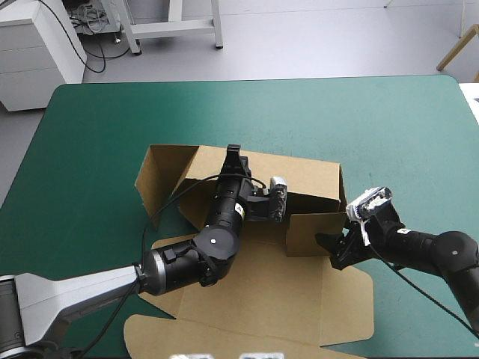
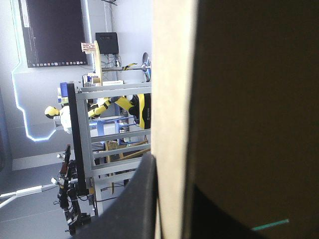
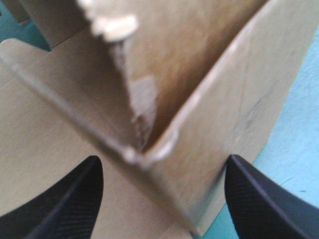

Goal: Fold the box

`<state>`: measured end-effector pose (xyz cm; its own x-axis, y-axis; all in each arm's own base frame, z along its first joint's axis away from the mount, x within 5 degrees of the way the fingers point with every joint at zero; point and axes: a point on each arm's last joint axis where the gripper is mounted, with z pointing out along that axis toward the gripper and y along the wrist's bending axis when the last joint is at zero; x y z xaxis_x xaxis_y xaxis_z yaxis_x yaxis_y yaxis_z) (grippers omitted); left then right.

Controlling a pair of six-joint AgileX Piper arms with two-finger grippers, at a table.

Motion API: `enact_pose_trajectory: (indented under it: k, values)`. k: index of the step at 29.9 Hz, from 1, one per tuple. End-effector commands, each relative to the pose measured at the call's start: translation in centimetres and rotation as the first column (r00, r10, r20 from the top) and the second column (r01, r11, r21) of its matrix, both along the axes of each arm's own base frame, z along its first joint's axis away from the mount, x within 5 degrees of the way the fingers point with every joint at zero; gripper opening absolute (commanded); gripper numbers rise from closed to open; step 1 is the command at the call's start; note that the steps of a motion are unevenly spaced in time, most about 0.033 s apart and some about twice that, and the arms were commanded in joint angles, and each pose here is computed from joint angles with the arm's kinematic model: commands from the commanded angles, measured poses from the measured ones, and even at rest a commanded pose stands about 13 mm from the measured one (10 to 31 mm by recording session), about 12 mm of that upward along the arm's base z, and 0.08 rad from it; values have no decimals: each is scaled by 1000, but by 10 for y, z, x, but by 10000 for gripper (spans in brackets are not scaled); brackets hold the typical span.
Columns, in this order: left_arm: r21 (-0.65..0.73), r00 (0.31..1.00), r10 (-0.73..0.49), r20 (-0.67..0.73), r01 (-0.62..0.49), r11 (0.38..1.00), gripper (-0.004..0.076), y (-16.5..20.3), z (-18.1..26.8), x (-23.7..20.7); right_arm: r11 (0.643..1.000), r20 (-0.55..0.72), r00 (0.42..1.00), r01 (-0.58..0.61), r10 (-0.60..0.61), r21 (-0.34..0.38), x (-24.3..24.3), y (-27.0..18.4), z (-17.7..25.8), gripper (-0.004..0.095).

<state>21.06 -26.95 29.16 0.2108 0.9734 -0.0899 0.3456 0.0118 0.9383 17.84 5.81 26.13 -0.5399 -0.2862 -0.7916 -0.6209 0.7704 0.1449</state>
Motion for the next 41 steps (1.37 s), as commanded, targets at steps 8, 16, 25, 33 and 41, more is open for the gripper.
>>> enact_pose_trajectory:
  k: [8, 16, 25, 33, 41]
  values:
    - [-56, 1000, 16, -1, -16, 998, -10, 4, 14, -3, 949, 166, 937, 291, -309, 124, 18, 10, 23, 461]
    - [-85, 997, 57, -49, -61, 995, -10, 6, 11, -3, 950, 138, 940, 301, -311, 87, 40, 26, 12, 290]
    - [-130, 989, 112, -93, -124, 984, -10, 9, 8, -4, 958, 187, 940, 278, -285, 64, 69, 37, 27, -3]
    - [-133, 991, 99, -92, -111, 985, -10, 8, 9, -4, 970, 211, 948, 243, -237, 1, 68, 37, 26, 3]
    - [-124, 993, 92, -75, -101, 987, 3, 8, 9, -3, 980, 191, 963, 198, -188, -30, 65, 39, 23, 0]
